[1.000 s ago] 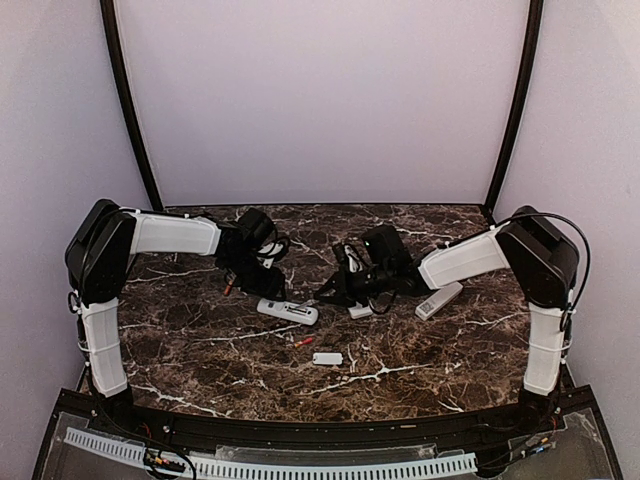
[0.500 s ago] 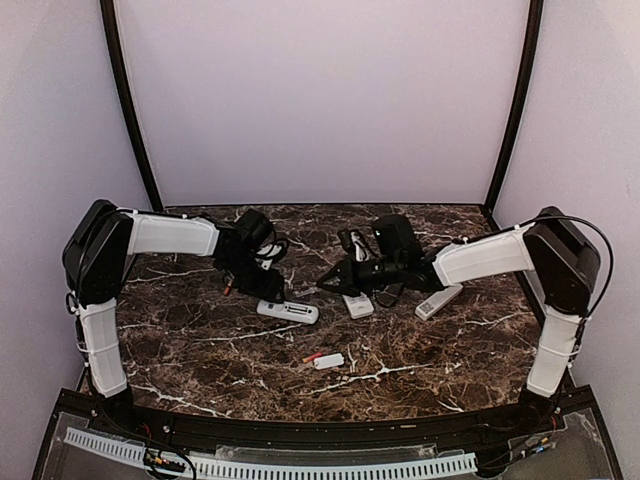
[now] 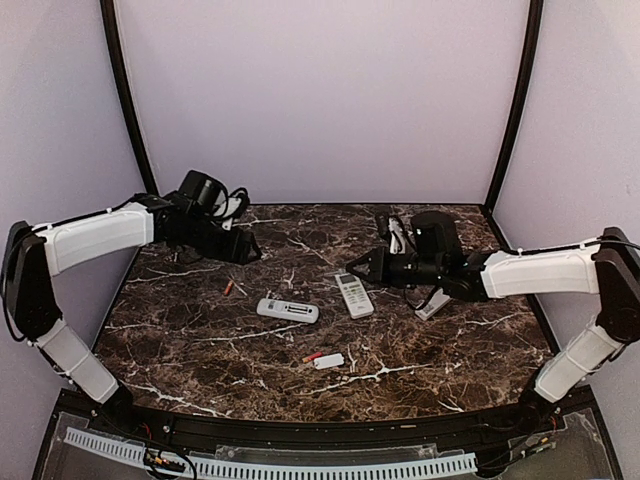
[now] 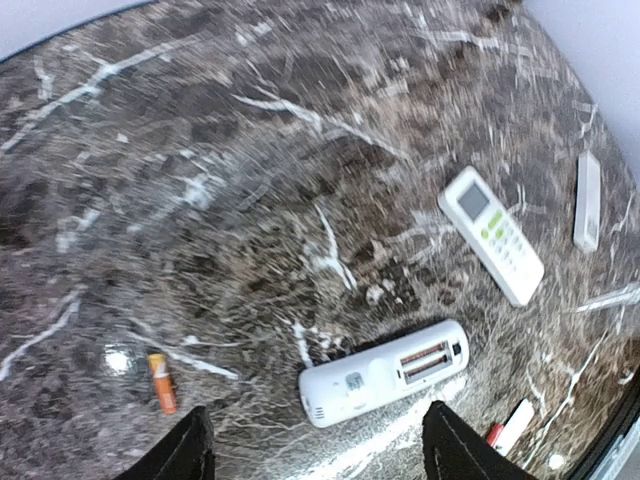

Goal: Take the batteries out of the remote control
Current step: Remove the battery from the remote control without the battery cover, then place the screwdriver at the center of the board.

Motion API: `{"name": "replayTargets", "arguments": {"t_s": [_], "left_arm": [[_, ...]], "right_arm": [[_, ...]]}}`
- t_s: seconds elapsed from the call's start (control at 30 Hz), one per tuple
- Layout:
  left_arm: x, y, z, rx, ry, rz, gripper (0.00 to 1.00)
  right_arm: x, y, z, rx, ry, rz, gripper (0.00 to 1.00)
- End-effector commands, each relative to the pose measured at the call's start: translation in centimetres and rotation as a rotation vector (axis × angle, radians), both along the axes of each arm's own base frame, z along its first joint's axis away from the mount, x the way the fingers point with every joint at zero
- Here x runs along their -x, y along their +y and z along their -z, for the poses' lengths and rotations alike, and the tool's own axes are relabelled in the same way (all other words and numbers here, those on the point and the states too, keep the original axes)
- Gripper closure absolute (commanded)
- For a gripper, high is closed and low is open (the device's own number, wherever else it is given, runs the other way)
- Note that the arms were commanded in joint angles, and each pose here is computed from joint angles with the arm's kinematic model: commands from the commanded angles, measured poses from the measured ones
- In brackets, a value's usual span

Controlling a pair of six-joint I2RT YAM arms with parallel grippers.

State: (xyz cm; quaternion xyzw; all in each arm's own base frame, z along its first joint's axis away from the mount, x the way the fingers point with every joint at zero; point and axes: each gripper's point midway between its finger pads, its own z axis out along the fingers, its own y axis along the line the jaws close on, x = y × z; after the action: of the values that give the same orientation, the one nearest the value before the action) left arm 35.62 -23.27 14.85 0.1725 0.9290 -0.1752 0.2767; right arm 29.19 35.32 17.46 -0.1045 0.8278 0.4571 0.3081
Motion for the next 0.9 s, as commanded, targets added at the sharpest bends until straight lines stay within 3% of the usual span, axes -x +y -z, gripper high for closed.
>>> {"name": "replayTargets", "arguments": {"t_s": [0.0,0.13,0.23,0.53,0.7,0.87], "left_arm": [[-1.1,4.5,-6.6,0.162,-0.094,-0.099,0.28],[-1.3,8.1,-9.6,0.307,-0.106,-0.179,0.26],[-1.4,10.4,-10.1,0.343,-0.128,-0.239,0.26],[-0.6,15.8,-11.4,0.123,-0.308,-0.369,0.26],[0.8,16.4,-13.1,0.137,-0.399,-0.389,0.26],[2.1,16.9,-15.9,0.171,-0.535,-0.402,0.26]], "right_arm": [[1.3,-2.1,2.5,0.078,0.036,0.036,1.0],[3.3,-3.3,4.8,0.094,0.118,0.052,1.0],[4.9,-3.9,6.5,0.104,0.178,0.065,1.0],[7.8,-5.0,10.8,0.073,0.316,0.085,1.0],[7.6,-5.2,12.5,0.14,0.35,0.101,1.0],[7.3,-7.7,14.4,0.2,0.389,0.237,0.82]]}}
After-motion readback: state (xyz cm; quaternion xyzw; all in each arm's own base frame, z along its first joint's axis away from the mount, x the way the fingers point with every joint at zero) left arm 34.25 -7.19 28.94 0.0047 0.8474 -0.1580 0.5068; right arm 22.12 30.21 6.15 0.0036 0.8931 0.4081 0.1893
